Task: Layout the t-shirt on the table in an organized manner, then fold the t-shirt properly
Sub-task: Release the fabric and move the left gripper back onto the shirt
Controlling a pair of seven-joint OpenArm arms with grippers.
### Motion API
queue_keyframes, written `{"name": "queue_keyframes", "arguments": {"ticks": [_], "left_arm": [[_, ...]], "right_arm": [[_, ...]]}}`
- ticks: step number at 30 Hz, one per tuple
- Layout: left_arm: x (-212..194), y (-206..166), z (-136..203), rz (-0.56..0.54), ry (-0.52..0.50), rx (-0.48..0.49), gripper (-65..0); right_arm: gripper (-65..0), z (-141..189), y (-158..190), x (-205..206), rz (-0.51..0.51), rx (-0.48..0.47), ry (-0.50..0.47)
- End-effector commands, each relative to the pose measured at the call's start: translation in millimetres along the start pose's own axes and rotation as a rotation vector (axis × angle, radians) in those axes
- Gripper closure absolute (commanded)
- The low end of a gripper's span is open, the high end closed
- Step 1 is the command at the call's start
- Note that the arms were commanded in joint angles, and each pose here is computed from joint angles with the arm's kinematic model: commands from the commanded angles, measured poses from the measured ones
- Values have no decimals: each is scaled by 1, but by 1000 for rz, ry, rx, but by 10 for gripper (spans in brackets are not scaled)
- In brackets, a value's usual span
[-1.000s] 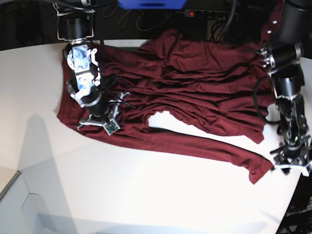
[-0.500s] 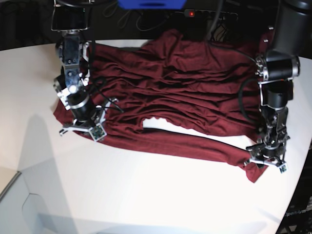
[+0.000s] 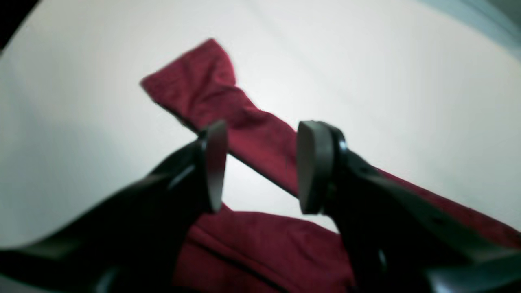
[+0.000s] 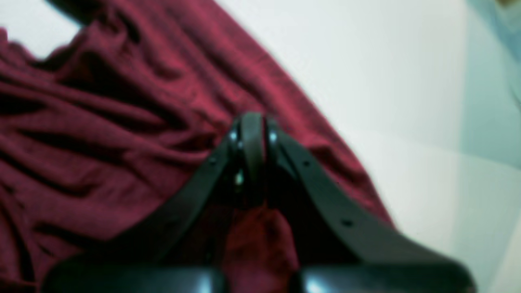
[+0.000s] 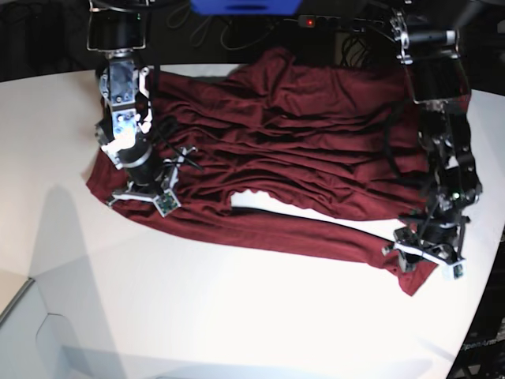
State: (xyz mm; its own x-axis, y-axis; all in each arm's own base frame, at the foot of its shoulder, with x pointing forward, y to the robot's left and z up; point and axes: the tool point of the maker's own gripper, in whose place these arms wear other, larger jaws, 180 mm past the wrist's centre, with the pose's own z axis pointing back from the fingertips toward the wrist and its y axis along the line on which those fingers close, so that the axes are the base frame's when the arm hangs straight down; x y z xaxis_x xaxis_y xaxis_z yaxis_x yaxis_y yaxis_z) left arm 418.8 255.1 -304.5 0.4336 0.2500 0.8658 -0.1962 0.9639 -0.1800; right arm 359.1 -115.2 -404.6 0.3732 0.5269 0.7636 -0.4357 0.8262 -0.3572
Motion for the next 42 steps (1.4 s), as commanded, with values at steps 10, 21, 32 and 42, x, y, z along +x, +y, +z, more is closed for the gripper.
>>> {"name": "queue_keyframes", "arguments": {"ticks": [10, 21, 32, 42], "left_arm": [[-53, 45, 5, 8, 125, 96, -275], [-73, 45, -7, 42, 185, 105, -274], [-90, 86, 9, -22, 235, 175, -274], [-79, 115, 20, -82, 228, 222, -274]], "right_arm": [[-19, -4, -10, 7, 1, -14, -37], [-19, -3, -11, 6, 5, -16, -35], [-19, -5, -15, 13, 9, -21, -47], [-19, -7, -19, 19, 10, -29, -59]]}}
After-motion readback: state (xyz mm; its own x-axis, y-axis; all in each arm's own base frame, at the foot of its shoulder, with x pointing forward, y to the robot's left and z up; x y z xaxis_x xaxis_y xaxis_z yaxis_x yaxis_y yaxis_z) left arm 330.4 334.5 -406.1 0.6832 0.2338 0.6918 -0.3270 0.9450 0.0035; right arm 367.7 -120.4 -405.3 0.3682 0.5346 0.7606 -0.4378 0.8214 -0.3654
